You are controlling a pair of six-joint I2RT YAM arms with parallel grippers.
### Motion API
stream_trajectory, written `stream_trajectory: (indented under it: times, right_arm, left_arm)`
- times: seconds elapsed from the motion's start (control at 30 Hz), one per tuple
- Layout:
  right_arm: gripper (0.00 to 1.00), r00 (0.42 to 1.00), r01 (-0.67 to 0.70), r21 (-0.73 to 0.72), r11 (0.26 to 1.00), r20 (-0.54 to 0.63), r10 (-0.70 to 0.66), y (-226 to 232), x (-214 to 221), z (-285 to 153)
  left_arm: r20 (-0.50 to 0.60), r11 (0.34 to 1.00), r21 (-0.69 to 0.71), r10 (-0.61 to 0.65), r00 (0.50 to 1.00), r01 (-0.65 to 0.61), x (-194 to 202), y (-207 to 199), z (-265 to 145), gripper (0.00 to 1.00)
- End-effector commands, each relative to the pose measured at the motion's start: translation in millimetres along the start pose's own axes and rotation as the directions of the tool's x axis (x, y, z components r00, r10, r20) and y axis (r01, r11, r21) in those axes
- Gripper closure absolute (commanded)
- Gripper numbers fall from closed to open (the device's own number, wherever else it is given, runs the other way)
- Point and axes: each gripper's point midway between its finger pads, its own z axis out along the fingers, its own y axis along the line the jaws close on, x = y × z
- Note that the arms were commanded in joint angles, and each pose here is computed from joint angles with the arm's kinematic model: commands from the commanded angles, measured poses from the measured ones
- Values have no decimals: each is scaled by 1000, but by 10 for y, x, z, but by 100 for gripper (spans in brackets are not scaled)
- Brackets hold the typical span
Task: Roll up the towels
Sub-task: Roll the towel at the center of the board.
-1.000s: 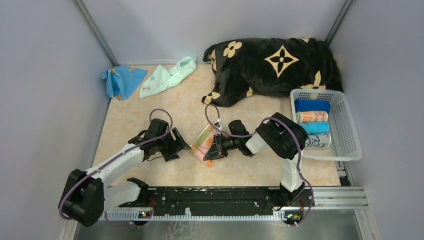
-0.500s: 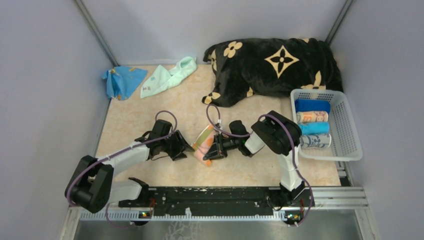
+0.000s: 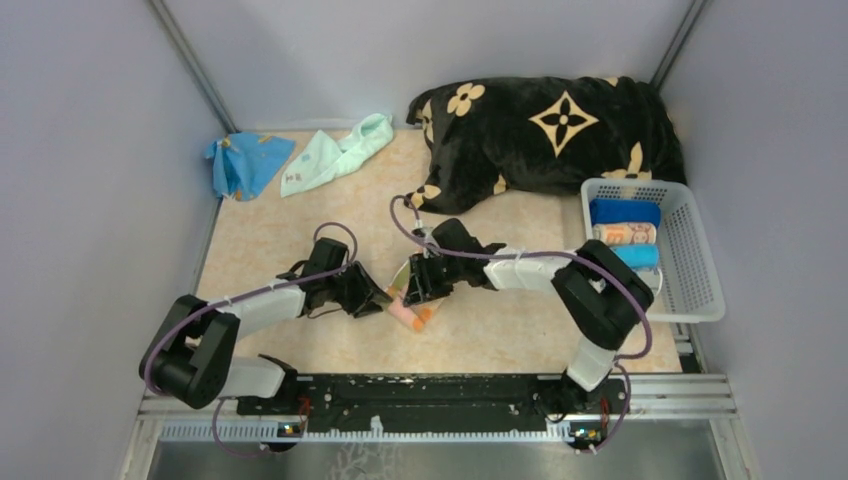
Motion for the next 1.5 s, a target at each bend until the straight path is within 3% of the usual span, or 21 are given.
stream_trajectory:
  times: [0.0,0.2,0.33,0.93,1.07,1.17,1.27,1.4,1.47]
  right_arm:
    - [58,923,360,381,852,-13,-385,49,-165,-286]
    - [57,759,592,532,606,-114,-641,294,-49,-185]
    - [57,673,669,578,467,-206,-710,281,51,-59]
    - [57,597,759,566,320,-410,-690,-288,309,230]
    - [58,619,756,558,342,-441,-650,-513,367,229]
    - [67,649,747,538,391,-460,-606,-678,425,230]
    - [79,679,732,459,503,-435,-592,-616,510,285]
    - [97,741,667,243,705,-311,-595,-145,566,392]
    - [100,788,606,128,785,-236,-569,78,508,392]
  left_arm:
    - [27,978,-207,-21,999,26,42,556,76,55]
    - [18,977,-211,-37,999,40,72,585,89,55]
    - [20,976,-214,-41,999,45,80,599,81,55]
    - [31,974,-226,-16,999,23,42,617,83,57]
    - [30,975,-222,6,1000,1,10,570,90,58]
    - [37,979,-201,23,999,-15,-30,491,66,55]
    - [68,987,-159,41,997,-30,-69,392,-20,47]
    - [126,992,-119,55,990,-40,-136,293,-202,33]
    - [148,993,-109,59,987,-43,-141,279,-300,28]
